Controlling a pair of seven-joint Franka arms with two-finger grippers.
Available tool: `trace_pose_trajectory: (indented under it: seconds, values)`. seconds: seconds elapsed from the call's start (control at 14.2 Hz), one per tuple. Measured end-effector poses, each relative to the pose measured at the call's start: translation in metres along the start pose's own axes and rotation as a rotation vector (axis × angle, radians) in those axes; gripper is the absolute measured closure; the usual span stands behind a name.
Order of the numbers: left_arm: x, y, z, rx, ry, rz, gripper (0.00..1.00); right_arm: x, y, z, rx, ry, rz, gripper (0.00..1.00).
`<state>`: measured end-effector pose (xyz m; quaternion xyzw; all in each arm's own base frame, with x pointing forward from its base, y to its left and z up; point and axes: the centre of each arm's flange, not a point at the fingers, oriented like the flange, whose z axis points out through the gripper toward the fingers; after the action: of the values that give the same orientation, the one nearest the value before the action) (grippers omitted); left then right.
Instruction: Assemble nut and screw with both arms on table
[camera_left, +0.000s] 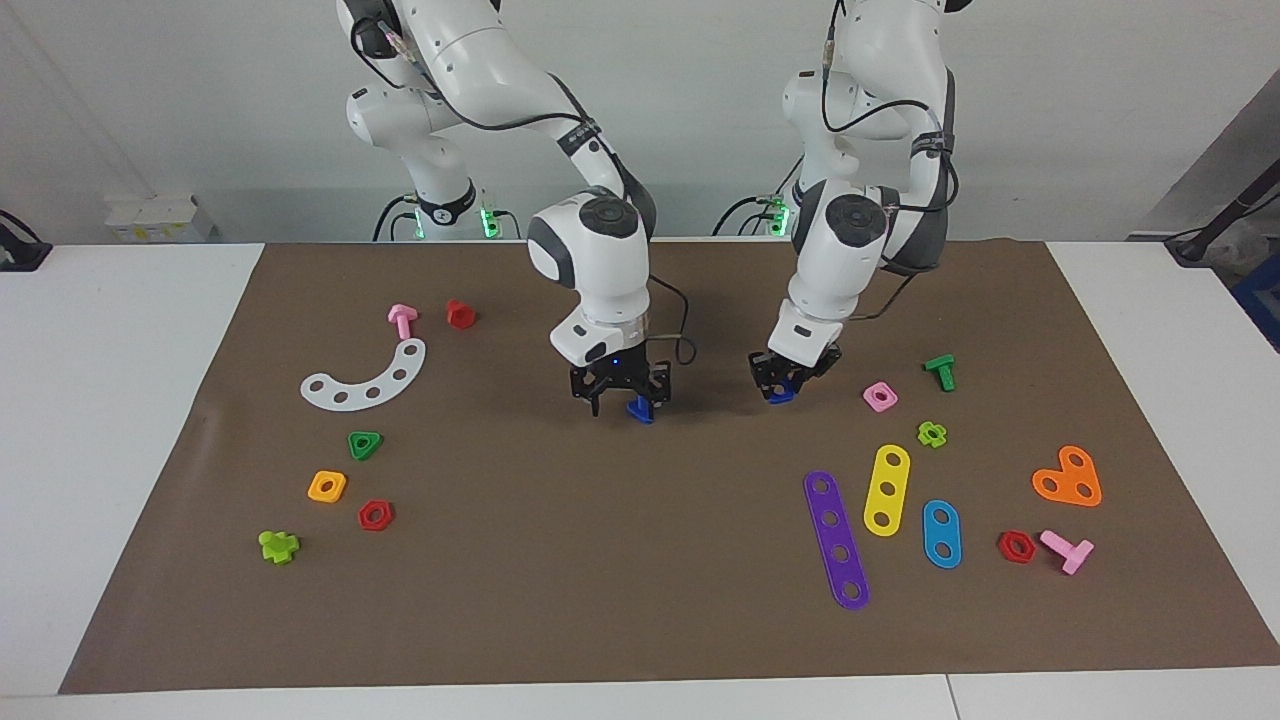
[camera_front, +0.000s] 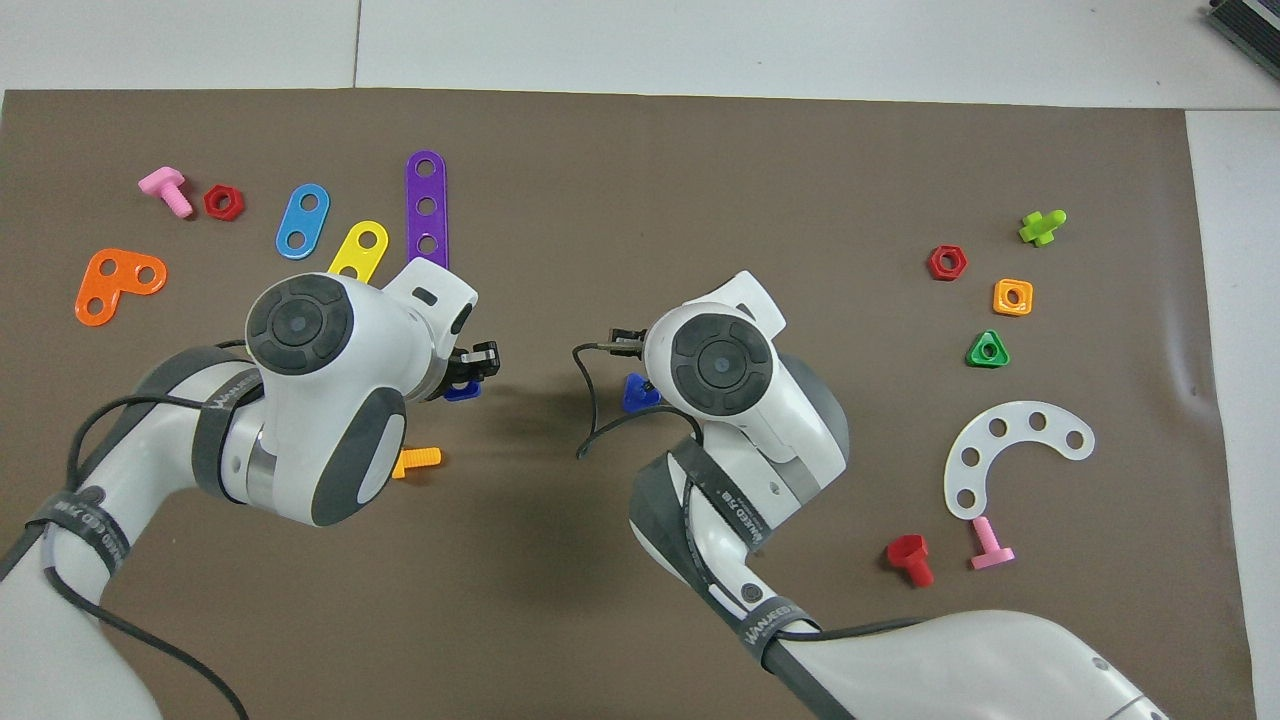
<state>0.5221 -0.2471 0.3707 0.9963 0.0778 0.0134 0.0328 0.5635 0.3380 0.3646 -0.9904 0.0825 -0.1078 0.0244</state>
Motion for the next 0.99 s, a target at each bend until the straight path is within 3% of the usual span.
trace_pose_trajectory:
  seconds: [0.42, 0.77, 0.99]
  values:
    - [-0.029, 0.059, -0.016, -0.027, 0.022, 0.035, 0.54, 0.039, 0.068, -0.082, -0.057, 0.005, 0.021, 0.0]
    - [-0.051, 0.096, -0.019, -0.082, 0.072, 0.093, 0.54, 0.077, 0.177, -0.146, -0.04, -0.06, -0.043, 0.0]
    - [-0.06, 0.117, -0.016, -0.121, 0.077, 0.11, 0.54, 0.082, 0.226, -0.178, -0.057, -0.078, -0.075, 0.0]
